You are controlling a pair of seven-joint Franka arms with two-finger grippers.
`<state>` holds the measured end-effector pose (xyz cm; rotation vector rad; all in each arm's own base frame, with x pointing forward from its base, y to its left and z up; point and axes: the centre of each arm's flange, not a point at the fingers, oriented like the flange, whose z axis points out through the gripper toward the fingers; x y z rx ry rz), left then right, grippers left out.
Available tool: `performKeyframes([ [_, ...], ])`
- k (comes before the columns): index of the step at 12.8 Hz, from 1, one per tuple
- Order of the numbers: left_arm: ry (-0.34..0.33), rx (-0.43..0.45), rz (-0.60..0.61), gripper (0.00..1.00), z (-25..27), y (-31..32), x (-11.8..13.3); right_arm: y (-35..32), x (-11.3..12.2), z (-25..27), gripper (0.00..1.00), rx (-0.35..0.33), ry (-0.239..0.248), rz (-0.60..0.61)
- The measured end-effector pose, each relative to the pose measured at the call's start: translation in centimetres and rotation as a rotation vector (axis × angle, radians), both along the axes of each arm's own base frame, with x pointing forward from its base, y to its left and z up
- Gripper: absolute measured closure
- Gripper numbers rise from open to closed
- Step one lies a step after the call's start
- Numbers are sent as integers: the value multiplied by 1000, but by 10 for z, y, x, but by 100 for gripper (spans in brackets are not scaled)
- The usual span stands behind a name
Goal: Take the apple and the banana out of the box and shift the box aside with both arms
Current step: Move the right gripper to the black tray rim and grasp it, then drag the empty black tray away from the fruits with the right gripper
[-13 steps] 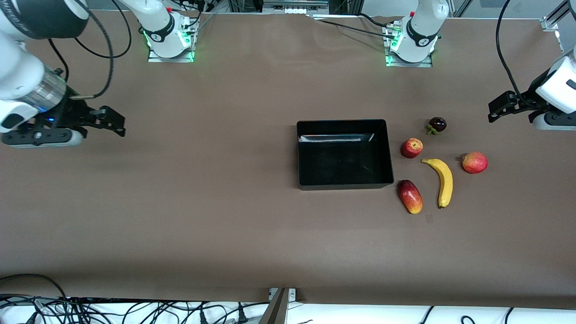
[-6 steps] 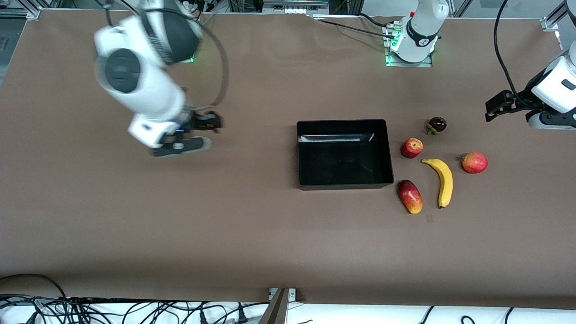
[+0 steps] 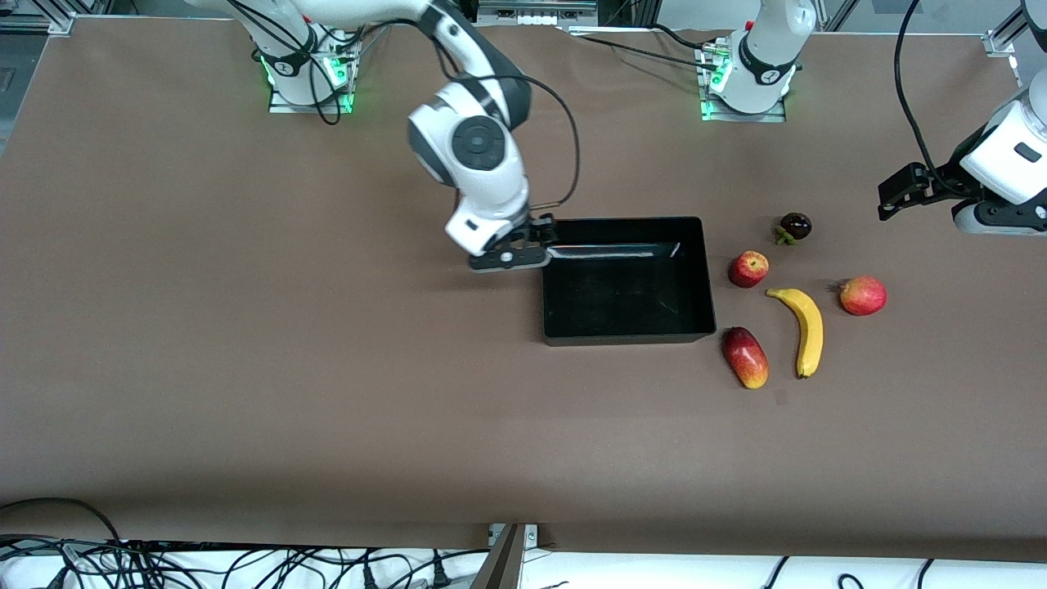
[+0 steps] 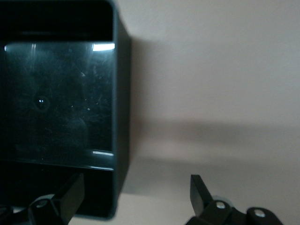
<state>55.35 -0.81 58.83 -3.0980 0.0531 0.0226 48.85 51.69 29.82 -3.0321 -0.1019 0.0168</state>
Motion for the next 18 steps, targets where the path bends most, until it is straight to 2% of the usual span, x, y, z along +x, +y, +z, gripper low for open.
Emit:
performKeyframes([
  [3,0,0,0,0,0,0,0,16,-2,-25,0,-11,-23,-16],
  [5,0,0,0,0,0,0,0,19,-1,-39,6,-10,-30,-16],
  [8,0,0,0,0,0,0,0,20,1,-58,42,-12,-46,-10],
  [12,0,0,0,0,0,0,0,20,13,-48,91,0,-68,-20],
  [13,0,0,0,0,0,0,0,19,16,-45,94,-2,-68,-24],
  [15,0,0,0,0,0,0,0,12,26,-37,94,-8,-66,-39],
  [18,-1,0,0,0,0,0,0,-36,68,3,94,-38,-53,-30],
])
